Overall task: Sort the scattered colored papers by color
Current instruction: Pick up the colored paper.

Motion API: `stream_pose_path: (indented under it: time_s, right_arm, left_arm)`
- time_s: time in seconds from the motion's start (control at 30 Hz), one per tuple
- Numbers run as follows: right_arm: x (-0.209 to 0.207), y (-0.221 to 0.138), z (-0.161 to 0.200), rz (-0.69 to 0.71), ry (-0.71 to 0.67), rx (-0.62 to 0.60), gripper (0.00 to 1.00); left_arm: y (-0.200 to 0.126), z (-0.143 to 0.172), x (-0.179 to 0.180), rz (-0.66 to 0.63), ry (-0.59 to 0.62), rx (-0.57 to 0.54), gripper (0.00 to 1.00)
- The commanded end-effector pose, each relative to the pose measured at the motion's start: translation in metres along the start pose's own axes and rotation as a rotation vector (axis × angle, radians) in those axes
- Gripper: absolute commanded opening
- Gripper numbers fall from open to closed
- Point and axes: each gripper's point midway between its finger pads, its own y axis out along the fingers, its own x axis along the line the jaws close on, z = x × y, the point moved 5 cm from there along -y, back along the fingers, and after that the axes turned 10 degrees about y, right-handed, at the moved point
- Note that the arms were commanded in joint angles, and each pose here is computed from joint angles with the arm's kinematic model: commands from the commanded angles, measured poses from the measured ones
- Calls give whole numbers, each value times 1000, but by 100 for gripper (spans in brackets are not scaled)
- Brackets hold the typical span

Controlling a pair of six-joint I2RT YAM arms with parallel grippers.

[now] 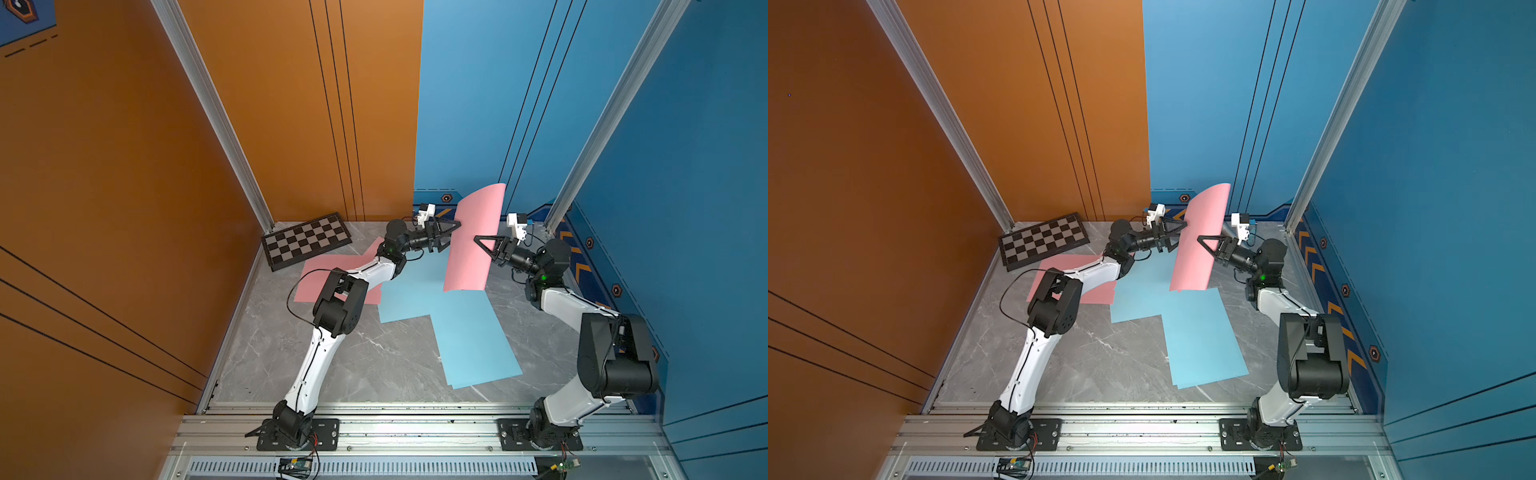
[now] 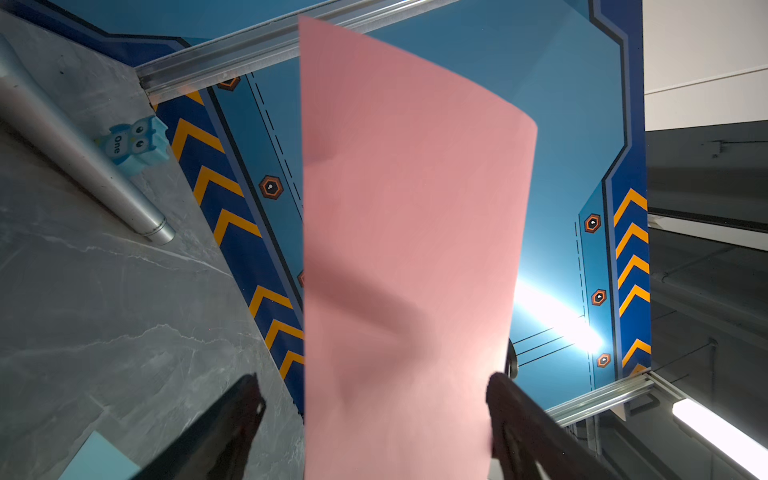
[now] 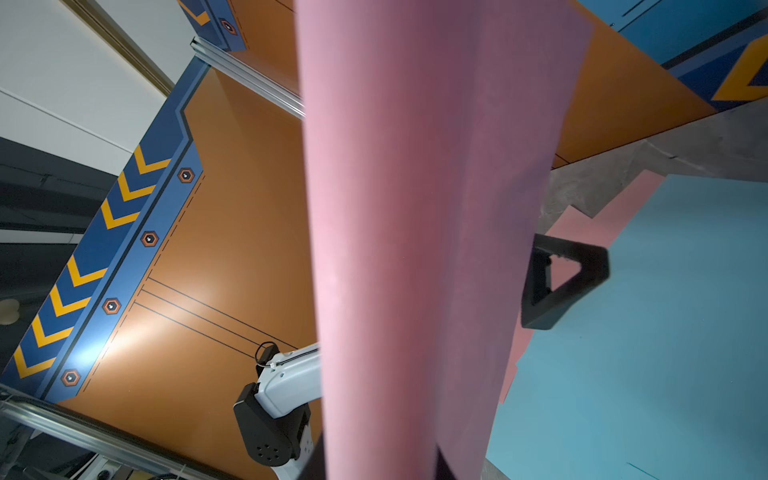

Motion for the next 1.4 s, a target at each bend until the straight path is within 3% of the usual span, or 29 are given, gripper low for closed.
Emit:
stream_pose_path:
  time_s: [0.0, 0.67, 0.77, 0.9, 0.93, 1.03, 1.17, 1.27, 1.37]
  right_arm:
    - [-13, -3, 4, 72, -16, -6, 18]
    - [-33, -12, 5, 258, -30, -26, 21]
    - [-33, -11, 4, 260, -29, -29, 22]
    - [-34, -11, 4, 273, -30, -33, 23]
    - [-35, -11, 5, 277, -32, -30, 27]
    - [-37, -12, 6, 317, -42, -32, 55]
    - [-48, -25, 5, 560, -80, -79, 86]
    - [-49, -35, 3, 712, -120, -116, 100]
    - [-51, -49, -1, 810, -111, -182, 100]
  left_arm:
    - [-2, -11, -47, 62, 99, 21, 77]
    - [-19, -4, -54, 38, 104, 46, 37]
    - [-25, -4, -52, 25, 99, 39, 28]
    - [-27, -3, -53, 8, 111, 38, 0]
    - [-27, -2, -53, 3, 112, 40, 0]
    - [-27, 0, -56, -14, 123, 57, 0]
    - [-33, 12, -48, -159, 144, 110, 0]
    - [-49, 25, -40, -366, 189, 169, 0]
    - [-65, 37, -45, -545, 223, 225, 0]
